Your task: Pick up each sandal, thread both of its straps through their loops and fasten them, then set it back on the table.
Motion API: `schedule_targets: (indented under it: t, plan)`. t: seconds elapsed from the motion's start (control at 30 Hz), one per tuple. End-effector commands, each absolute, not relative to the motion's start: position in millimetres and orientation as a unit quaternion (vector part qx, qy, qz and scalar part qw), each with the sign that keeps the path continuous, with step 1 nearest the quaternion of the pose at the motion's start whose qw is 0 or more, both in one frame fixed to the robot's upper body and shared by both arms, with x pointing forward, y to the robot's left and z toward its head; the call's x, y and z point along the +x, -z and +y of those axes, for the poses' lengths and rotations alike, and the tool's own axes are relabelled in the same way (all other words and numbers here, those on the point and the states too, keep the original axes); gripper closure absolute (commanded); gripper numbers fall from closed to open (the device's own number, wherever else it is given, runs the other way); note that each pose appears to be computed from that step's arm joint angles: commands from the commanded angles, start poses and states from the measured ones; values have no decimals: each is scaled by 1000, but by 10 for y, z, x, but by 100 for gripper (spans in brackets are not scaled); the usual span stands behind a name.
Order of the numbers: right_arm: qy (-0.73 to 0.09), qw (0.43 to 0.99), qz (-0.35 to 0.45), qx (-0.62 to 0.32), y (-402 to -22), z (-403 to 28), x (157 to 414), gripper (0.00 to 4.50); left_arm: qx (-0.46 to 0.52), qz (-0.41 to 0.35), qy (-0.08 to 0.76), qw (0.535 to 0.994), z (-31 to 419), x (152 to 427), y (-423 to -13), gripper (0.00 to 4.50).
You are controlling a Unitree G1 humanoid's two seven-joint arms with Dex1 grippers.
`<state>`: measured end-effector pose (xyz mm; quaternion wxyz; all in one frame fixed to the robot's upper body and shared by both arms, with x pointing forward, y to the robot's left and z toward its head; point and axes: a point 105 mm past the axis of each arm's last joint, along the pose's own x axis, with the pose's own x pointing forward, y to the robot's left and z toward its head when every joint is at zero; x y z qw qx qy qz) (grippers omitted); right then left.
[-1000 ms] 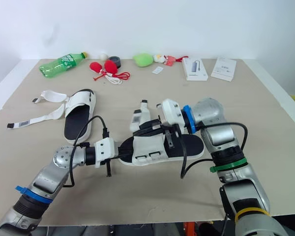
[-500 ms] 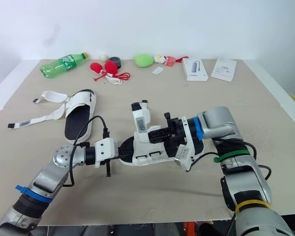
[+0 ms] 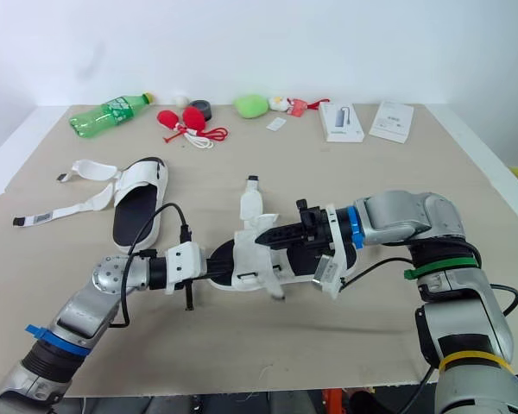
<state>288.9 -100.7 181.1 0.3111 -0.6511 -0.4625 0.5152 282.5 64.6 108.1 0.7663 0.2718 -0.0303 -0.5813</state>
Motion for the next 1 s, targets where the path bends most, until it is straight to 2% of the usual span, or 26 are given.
schedule_targets:
  t: [0.03, 0.1, 0.2, 0.3, 0.33, 0.4, 0.47, 0.5, 0.6, 0.67, 0.7, 0.77, 0.83, 0.87, 1.0]
  plan:
    - [-518, 327, -462, -641, -1883, -1057, 2927, 381, 274, -24, 587, 761, 654, 2791, -1053, 450]
    - [-535, 326, -458, -631, -1856, -1073, 2895, 304, 273, -24, 588, 761, 655, 2792, -1051, 450]
    - [-557, 351, -447, -606, -1872, -1130, 2870, 165, 273, -23, 590, 760, 652, 2799, -1048, 450]
    - [-566, 395, -423, -586, -1951, -1237, 2905, 20, 271, -21, 593, 757, 649, 2805, -1046, 450]
    - [-567, 404, -418, -583, -1977, -1257, 2915, 4, 271, -21, 594, 757, 650, 2807, -1046, 450]
    - [-567, 444, -399, -567, -2016, -1321, 2936, 4, 271, -20, 598, 754, 648, 2809, -1045, 450]
    - [-554, 540, -340, -534, -2123, -1344, 3032, 4, 271, -19, 603, 750, 642, 2815, -1043, 450]
    - [-566, 586, -298, -498, -2167, -1365, 3061, 4, 270, -18, 606, 748, 639, 2819, -1046, 450]
    - [-614, 669, -188, -374, -2246, -1443, 3052, 4, 267, -17, 611, 745, 630, 2833, -1051, 450]
    - [-640, 720, -97, -249, -2307, -1489, 2981, 4, 264, -16, 617, 741, 619, 2839, -1056, 450]
    - [-644, 729, -88, -215, -2362, -1475, 2949, 4, 263, -15, 619, 740, 617, 2841, -1056, 450]
    - [-659, 741, -20, -131, -2414, -1475, 2846, 4, 261, -14, 624, 736, 612, 2843, -1054, 450]
    - [-679, 728, 51, -79, -2369, -1455, 2677, 4, 261, -14, 627, 734, 605, 2849, -1055, 450]
    - [-684, 720, 98, -63, -2284, -1451, 2580, 4, 258, -14, 629, 733, 598, 2851, -1057, 450]
    - [-687, 700, 189, -47, -1952, -1358, 2311, 4, 256, -14, 634, 730, 576, 2859, -1055, 450]
